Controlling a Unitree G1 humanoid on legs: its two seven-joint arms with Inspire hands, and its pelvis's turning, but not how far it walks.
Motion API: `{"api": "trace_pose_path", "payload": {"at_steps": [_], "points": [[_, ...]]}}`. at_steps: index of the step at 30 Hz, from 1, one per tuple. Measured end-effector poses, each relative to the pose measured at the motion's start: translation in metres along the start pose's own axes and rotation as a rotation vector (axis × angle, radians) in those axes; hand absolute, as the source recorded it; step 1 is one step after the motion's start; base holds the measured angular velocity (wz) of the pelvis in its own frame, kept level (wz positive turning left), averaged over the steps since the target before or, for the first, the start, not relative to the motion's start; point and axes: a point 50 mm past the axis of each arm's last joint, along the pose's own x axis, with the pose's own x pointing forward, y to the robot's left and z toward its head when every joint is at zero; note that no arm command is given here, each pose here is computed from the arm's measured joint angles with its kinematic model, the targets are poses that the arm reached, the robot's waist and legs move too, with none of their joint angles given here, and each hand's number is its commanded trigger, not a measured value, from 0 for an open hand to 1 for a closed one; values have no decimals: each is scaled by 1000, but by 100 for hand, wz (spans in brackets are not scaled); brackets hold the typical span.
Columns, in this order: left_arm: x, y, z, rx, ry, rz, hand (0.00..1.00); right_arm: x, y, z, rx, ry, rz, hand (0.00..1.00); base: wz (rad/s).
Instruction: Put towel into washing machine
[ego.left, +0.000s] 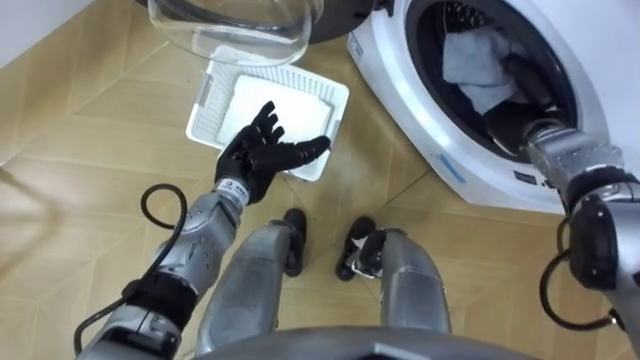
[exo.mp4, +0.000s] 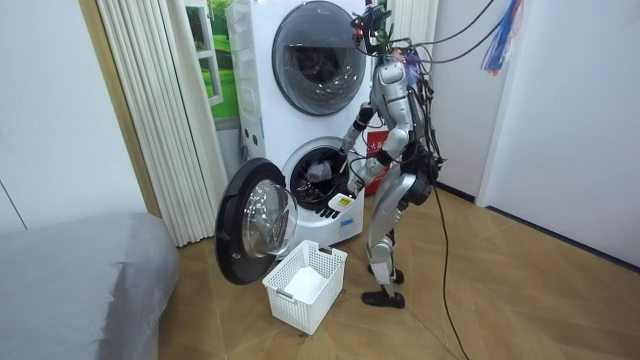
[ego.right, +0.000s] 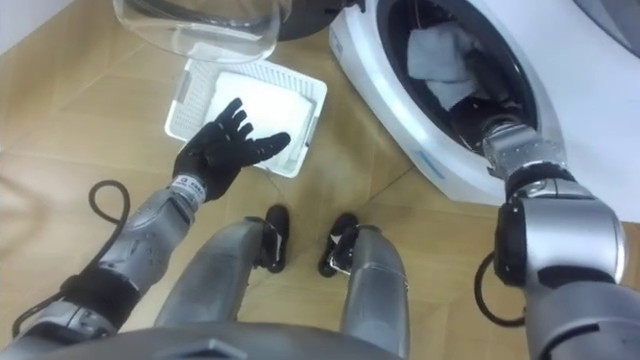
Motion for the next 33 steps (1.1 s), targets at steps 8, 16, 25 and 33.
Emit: {"api": "trace_pose_path", "payload": {"at_steps": [8,16,25,33], "points": [[3,-7,1,-5,-8,12,0,-1,2,6,131,-12,-108,0,6],[5,-9,6,-2,-26,22,0,-2,1,7,153,-34,-178,0,1],[7,-12,9,18,-33,11,0,-2,-9,4,171,-46,-230,0,2],[6,4,-1,34,14,48,0,-3,-46,-7,193,-107,-278,0,5]]}}
